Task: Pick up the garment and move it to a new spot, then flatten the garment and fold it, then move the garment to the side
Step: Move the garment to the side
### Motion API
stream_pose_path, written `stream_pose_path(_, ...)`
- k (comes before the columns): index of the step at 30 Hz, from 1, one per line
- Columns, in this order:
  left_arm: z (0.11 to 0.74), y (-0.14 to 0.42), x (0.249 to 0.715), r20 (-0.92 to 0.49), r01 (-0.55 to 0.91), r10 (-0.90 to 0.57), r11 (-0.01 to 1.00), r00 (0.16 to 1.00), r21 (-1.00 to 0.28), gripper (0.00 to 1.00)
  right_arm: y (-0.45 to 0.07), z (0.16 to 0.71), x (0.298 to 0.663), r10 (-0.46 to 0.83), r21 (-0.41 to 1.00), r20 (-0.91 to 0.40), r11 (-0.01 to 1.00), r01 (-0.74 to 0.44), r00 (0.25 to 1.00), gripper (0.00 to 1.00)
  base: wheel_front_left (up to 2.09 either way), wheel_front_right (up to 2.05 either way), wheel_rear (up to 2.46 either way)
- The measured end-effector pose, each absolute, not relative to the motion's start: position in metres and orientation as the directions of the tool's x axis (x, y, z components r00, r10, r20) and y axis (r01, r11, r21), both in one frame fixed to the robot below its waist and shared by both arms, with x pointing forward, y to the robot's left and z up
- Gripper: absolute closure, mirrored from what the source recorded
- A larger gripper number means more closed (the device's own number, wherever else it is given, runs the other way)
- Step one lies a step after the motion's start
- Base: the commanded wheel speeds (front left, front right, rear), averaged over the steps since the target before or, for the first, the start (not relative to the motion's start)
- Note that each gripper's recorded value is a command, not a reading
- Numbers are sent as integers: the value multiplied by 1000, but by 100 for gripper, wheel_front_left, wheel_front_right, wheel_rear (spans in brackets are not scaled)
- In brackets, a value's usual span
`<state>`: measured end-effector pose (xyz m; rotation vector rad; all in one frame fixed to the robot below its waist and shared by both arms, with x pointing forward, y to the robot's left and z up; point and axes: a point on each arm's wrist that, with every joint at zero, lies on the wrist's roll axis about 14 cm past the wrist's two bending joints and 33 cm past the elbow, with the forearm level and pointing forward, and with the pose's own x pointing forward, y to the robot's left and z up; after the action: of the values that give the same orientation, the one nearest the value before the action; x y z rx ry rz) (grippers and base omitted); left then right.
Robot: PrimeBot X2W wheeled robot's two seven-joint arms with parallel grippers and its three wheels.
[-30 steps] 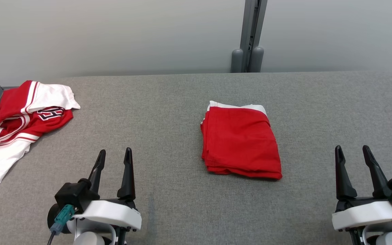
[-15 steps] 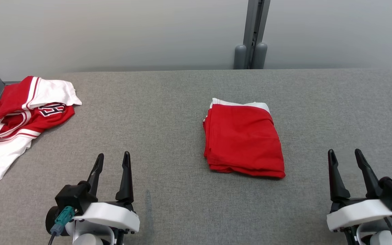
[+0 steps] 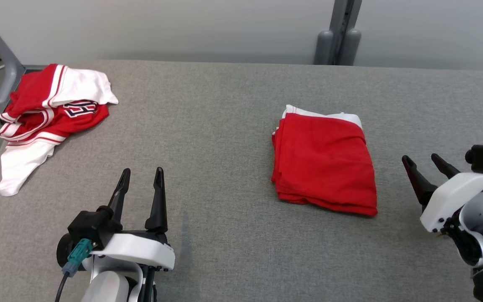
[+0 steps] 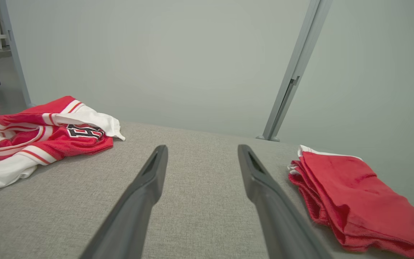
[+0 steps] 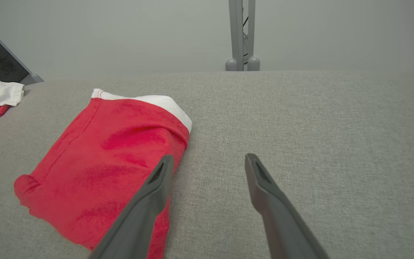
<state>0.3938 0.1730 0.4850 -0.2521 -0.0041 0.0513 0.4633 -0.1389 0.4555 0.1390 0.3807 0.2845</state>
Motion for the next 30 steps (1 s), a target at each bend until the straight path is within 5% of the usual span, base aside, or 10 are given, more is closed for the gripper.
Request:
stream_pose_path(17, 467, 208, 398, -54, -164, 155, 959, 986, -230, 0, -88, 383, 489, 482, 374, -606, 875, -308, 633, 1, 0, 0, 0)
stream_pose_path(21, 464, 212, 399, -65, -179, 169, 958, 984, -226, 0, -82, 377, 493, 496, 389, -613, 867, -311, 615, 50, 0, 0, 0)
stream_pose_path(25, 461, 209, 401, -71, -176, 164, 958, 984, -225, 0, -80, 376, 495, 500, 393, -605, 865, -314, 620, 66, 0, 0, 0)
stream_pose_path(27, 460, 206, 403, -73, -167, 154, 960, 985, -225, 0, -81, 378, 497, 498, 388, -589, 865, -318, 636, 96, 0, 0, 0)
stream_pose_path(30, 458, 199, 408, -74, -146, 132, 964, 988, -221, 0, -90, 383, 502, 481, 365, -568, 875, -319, 668, 100, 0, 0, 0)
